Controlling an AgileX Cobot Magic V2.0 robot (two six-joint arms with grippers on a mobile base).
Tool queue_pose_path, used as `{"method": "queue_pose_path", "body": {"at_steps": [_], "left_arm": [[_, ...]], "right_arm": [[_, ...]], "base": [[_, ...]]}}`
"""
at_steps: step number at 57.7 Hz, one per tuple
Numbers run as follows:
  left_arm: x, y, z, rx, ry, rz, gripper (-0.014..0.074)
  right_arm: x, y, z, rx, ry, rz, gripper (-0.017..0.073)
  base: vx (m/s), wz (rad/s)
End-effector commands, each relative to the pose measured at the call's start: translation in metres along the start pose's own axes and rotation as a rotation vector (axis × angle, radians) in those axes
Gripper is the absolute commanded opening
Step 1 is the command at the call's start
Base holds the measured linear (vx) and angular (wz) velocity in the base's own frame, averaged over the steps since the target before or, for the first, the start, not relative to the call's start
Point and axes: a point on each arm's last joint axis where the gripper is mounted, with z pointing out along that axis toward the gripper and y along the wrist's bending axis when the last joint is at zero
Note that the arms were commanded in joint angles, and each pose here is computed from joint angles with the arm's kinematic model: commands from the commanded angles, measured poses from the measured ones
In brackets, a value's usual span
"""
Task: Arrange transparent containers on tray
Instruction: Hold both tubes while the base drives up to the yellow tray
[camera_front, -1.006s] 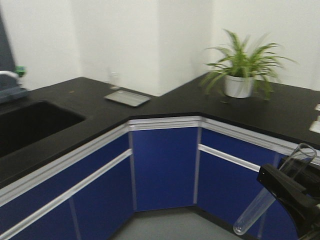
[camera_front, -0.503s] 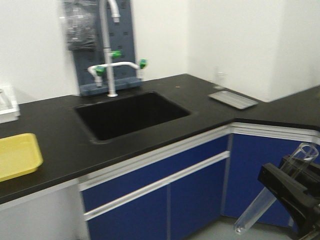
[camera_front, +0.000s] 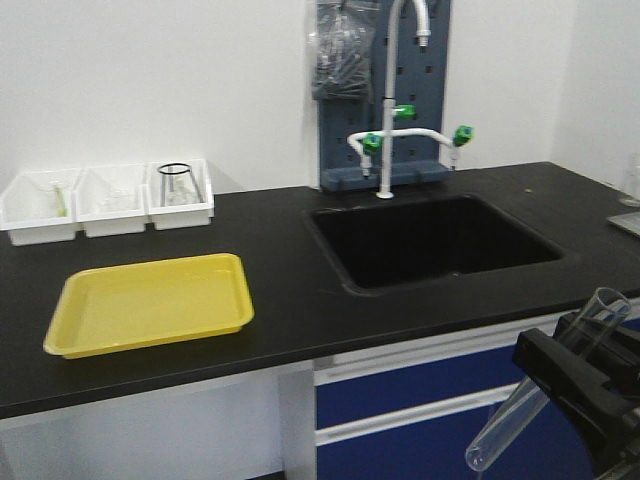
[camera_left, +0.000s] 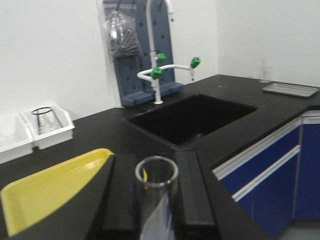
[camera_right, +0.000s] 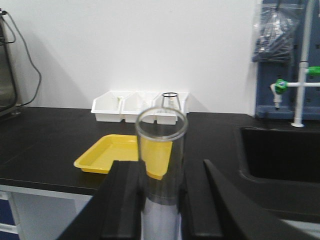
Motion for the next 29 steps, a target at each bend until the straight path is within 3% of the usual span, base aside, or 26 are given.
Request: {"method": "queue_pose_path", "body": {"at_steps": [1, 29], "left_arm": [[-0.0196, -0.0011, -0.003, 0.013, -0.118, -0.003, 0.0129], [-0.0196, -0.0011, -0.003, 0.013, -0.118, -0.003, 0.0129]], "right_arm": [[-0.0124, -0.0012, -0.0018, 0.008, -0.044, -0.026, 0.0218], [-0.0124, -0.0012, -0.0018, 0.008, -0.044, -0.027, 0.0218]], "base": [[0.12, 0.37], [0.15, 0.36]]}}
